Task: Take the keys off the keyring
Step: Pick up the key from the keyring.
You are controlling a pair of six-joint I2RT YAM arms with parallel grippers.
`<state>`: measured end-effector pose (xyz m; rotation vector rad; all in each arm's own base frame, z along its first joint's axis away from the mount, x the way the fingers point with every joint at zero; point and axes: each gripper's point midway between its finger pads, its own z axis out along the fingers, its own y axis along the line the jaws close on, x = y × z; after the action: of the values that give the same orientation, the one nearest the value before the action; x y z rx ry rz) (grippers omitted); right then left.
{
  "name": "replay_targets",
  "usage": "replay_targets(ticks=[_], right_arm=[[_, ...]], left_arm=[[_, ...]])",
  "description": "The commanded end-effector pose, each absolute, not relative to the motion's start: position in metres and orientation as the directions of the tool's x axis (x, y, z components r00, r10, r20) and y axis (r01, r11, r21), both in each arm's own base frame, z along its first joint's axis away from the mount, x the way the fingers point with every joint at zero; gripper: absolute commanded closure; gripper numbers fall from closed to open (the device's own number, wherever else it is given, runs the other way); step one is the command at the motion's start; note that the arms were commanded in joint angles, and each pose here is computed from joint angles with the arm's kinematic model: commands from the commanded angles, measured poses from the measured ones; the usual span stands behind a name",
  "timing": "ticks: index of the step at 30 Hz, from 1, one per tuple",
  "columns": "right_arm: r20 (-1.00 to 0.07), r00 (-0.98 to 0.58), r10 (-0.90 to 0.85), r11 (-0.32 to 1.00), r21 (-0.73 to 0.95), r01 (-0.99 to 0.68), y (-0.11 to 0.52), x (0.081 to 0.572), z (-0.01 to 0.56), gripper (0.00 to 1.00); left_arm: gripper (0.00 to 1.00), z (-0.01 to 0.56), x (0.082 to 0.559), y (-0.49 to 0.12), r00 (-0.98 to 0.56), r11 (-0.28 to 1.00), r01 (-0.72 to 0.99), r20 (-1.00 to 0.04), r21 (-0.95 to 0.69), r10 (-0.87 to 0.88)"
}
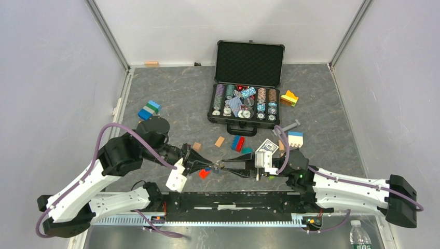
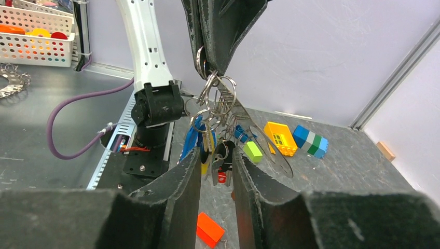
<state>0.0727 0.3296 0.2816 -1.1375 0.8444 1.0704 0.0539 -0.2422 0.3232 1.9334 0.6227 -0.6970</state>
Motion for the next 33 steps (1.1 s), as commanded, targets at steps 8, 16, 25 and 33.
replay_targets(ticks=[8, 16, 25, 33], right_arm=[[-0.914, 0.296, 0.278, 0.071, -0.288, -0.955, 0.333, 0.069, 0.299, 0.68], [-0.91, 0.289, 0.297, 0.036, -0.292, -0.956, 0.335, 0.061, 0.302, 0.64], [-0.907, 0.283, 0.312, 0.026, -0.289, -0.957, 0.337, 0.058, 0.306, 0.68], [-0.92, 0.274, 0.279, 0.029, -0.277, -0.96, 0.339, 0.061, 0.3, 0.83]], left_arm=[[0.98, 0.35, 0.046, -0.246, 0.742, -0.402, 0.621, -0.669, 0.672, 0.028], [0.98, 0.349, 0.045, -0.247, 0.738, -0.407, 0.624, -0.675, 0.667, 0.025], [0.98, 0.35, 0.045, -0.248, 0.734, -0.409, 0.627, -0.679, 0.663, 0.025], [0.98, 0.349, 0.045, -0.247, 0.735, -0.408, 0.628, -0.677, 0.663, 0.029]])
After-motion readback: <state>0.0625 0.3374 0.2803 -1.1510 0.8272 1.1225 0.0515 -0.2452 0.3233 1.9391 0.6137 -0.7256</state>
